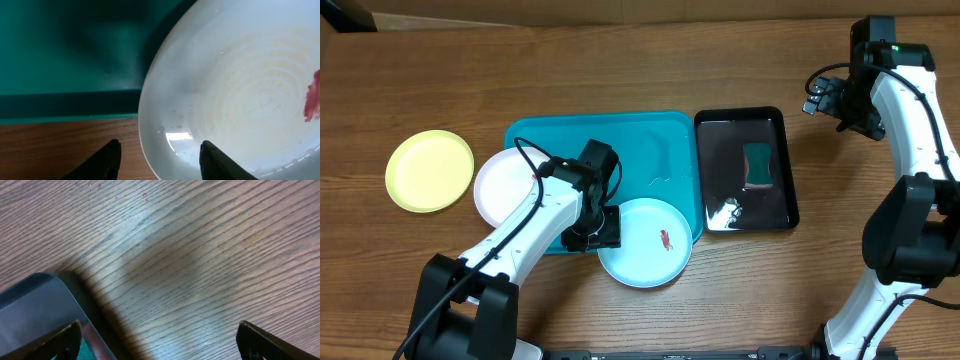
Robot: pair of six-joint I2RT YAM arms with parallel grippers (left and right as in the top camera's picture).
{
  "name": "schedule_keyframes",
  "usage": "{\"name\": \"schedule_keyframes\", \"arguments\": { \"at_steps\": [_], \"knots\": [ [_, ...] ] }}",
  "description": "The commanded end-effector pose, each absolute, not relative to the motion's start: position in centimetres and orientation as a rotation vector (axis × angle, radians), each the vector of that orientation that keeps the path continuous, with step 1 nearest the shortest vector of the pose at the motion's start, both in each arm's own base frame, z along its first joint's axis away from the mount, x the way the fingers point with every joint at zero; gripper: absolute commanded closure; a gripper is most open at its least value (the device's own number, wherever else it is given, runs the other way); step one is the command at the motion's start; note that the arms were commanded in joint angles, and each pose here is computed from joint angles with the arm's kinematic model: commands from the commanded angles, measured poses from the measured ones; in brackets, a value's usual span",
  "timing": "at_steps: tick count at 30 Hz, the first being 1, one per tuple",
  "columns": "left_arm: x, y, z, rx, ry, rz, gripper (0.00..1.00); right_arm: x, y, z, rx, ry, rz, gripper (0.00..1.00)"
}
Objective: Clean dirty plates on tray and stack at the side
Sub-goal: 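Lower the left gripper and grip the light blue plate's rim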
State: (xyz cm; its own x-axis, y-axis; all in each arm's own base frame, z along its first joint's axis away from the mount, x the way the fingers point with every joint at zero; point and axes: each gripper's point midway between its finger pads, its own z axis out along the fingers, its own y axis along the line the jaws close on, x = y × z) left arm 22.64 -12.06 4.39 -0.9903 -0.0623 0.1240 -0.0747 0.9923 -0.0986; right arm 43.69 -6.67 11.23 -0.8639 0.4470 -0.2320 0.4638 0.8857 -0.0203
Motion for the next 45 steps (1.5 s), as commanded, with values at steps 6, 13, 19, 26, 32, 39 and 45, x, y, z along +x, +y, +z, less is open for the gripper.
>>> {"name": "schedule_keyframes", "arguments": {
  "at_steps": [6, 13, 19, 26, 32, 39, 45],
  "knots": [
    [22.6, -11.7, 4.3, 0.119, -3.024, 0.120, 0.54, 43.9, -6.9, 12.6, 0.698, 2.794, -0.114, 0.00],
    [22.6, -11.7, 4.3, 0.119, -3.022, 0.119, 0.61, 43.9, -6.9, 12.6, 0.698, 2.794, -0.114, 0.00],
    [22.6, -11.7, 4.3, 0.119, -3.025, 0.120, 0.60, 43.9, -6.9, 12.6, 0.698, 2.795, -0.113, 0.00],
    [22.7, -11.8, 4.3, 0.119, -3.026, 0.122, 0.60, 43.9, -6.9, 12.6, 0.698, 2.795, -0.113, 0.00],
    [22.8, -11.9, 4.1, 0.127, -3.032, 0.126, 0.61, 43.8, -6.9, 12.6, 0.698, 2.795, -0.114, 0.00],
    [22.3, -11.6, 3.2, 0.126, -3.028, 0.119, 0.62, 43.9, -6.9, 12.6, 0.698, 2.794, -0.114, 0.00],
    [22.5, -10.8, 3.1, 0.126, -3.045, 0.054, 0.63, 43.9, -6.9, 12.6, 0.698, 2.794, -0.114, 0.00]
  ]
}}
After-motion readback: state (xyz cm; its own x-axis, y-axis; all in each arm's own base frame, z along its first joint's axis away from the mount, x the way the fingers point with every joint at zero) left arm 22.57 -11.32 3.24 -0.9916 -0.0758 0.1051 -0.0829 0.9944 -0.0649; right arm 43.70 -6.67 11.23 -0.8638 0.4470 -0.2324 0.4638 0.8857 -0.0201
